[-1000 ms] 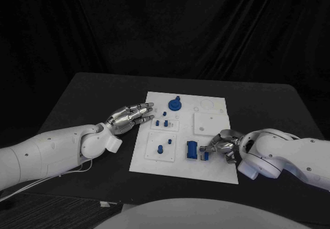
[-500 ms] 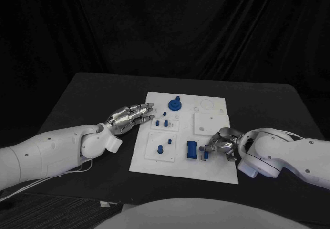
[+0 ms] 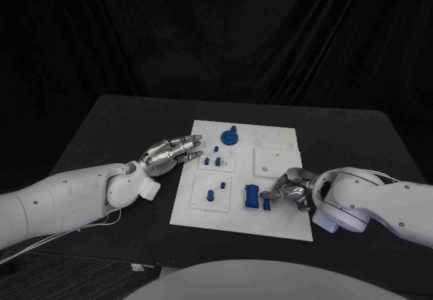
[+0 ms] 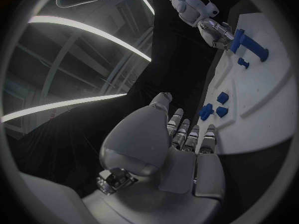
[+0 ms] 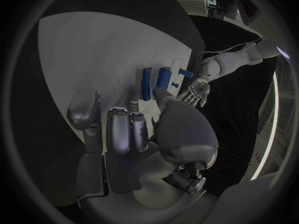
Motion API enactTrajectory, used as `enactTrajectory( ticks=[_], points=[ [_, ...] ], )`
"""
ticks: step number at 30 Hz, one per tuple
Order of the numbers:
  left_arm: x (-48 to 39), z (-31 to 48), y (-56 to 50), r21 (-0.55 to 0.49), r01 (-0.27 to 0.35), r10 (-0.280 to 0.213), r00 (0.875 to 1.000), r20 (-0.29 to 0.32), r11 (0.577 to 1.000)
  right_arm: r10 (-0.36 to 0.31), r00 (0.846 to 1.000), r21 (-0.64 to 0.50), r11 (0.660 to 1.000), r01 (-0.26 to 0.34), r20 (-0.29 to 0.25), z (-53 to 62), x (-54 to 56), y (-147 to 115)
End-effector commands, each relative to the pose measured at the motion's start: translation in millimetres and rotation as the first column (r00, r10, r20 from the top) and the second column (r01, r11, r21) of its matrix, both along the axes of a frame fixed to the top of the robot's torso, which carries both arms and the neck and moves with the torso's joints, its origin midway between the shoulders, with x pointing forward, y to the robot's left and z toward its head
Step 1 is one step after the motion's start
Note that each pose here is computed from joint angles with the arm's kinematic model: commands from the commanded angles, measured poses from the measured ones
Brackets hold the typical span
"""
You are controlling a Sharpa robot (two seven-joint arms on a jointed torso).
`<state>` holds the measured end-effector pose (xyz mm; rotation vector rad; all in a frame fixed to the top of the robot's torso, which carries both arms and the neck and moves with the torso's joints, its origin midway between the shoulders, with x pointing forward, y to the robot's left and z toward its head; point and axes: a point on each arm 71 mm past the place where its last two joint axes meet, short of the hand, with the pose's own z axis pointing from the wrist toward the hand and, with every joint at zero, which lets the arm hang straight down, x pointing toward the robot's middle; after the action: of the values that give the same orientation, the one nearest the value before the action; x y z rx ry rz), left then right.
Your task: Assemble the parts on the task board
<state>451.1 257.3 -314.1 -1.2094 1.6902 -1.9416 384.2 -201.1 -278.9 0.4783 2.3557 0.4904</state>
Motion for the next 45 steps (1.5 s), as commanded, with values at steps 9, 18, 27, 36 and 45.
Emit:
enactTrajectory(
  ticks=[9,18,27,36,45],
  points=[
    [-1.7,-0.8,-1.4,-0.015,0.013,-0.013,1.0,-0.007,1.0,0.015,1.0,-0.029,0.999,-0.015,0.007,0.9,-0.6,-3],
    [-1.9,-0.7,-0.3,-0.016,0.01,-0.01,1.0,-0.006,1.0,-0.011,0.97,0.053,0.999,-0.001,0.241,22.6,1.7,-12],
    [-1.9,-0.5,1.5,-0.013,0.003,-0.003,1.0,-0.002,1.0,-0.05,0.905,0.162,0.987,-0.021,0.423,48.5,5.0,-17],
    [-2.0,-0.4,0.6,-0.015,0.004,-0.004,1.0,-0.002,1.0,0.014,0.914,0.178,0.98,-0.094,0.404,44.1,9.0,-12],
    [-1.9,-0.4,-0.1,-0.017,0.006,-0.006,1.0,-0.002,1.0,0.065,0.93,0.174,0.975,-0.136,0.361,33.9,8.3,-6]
  ],
)
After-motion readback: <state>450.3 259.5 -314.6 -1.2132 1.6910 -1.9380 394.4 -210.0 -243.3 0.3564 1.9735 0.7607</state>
